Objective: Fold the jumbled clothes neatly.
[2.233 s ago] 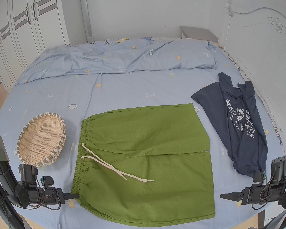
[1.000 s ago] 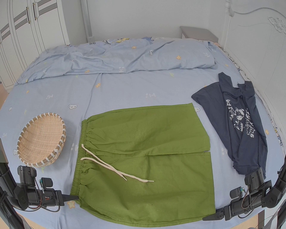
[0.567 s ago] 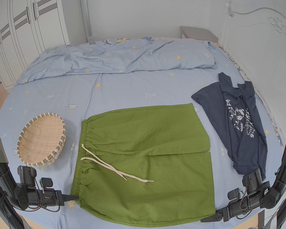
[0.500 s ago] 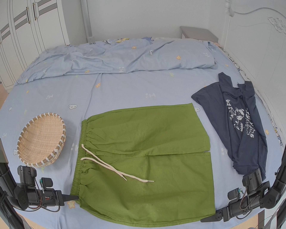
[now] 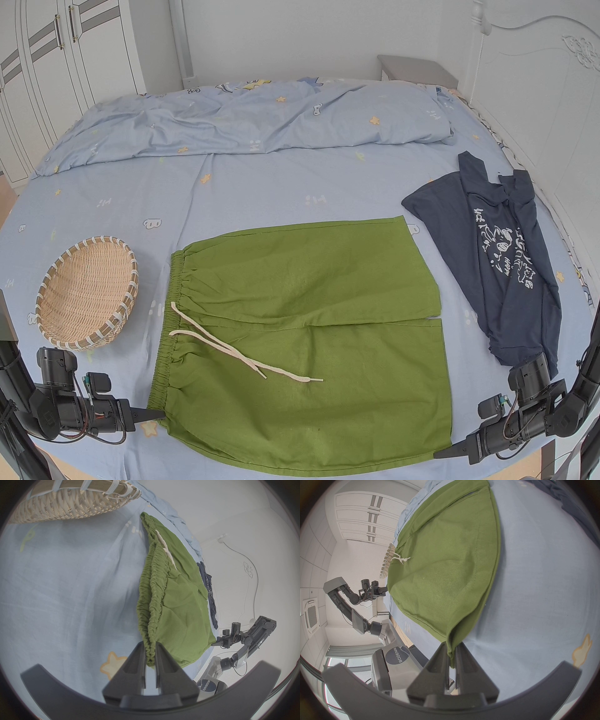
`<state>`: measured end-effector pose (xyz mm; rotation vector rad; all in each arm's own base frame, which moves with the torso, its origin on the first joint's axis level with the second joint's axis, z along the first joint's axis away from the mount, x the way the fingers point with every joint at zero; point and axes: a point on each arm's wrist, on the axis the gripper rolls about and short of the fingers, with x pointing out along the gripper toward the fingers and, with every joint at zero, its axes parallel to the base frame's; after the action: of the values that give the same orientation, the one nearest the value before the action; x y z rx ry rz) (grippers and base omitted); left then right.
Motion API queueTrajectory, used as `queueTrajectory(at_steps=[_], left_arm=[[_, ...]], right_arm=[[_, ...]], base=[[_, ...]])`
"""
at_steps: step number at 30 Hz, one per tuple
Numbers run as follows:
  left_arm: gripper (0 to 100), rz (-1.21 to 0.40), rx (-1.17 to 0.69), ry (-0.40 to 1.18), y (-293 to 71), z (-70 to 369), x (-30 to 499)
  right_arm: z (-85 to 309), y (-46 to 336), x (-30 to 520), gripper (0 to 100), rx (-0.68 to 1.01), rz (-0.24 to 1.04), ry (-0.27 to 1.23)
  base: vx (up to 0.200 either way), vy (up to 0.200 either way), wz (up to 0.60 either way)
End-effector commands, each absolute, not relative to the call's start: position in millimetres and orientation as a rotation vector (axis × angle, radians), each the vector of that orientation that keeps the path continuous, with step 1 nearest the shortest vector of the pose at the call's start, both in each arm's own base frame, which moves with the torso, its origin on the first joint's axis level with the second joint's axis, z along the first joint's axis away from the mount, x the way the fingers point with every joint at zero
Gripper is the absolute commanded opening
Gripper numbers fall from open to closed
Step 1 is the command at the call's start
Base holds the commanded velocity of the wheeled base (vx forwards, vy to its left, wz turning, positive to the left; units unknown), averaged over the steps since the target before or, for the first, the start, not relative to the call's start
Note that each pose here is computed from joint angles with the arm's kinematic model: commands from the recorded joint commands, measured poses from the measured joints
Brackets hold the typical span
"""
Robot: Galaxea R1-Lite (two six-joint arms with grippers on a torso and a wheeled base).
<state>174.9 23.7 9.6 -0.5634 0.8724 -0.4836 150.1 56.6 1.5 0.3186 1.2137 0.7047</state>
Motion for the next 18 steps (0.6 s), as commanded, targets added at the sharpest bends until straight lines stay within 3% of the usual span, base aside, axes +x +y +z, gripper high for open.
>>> queueTrajectory(at_steps=[1, 18], left_arm=[[0, -0.472, -0.577, 0.897, 23, 7, 170], [0, -0.465, -0.568, 0.903, 24, 6, 170]], right_arm=[[1, 55, 145, 0, 0.326, 0.695, 1.233], [14, 43, 142, 0, 0.361, 0.644, 1.180]], base=[[0.000, 0.000, 0.00], [0.000, 0.000, 0.00]])
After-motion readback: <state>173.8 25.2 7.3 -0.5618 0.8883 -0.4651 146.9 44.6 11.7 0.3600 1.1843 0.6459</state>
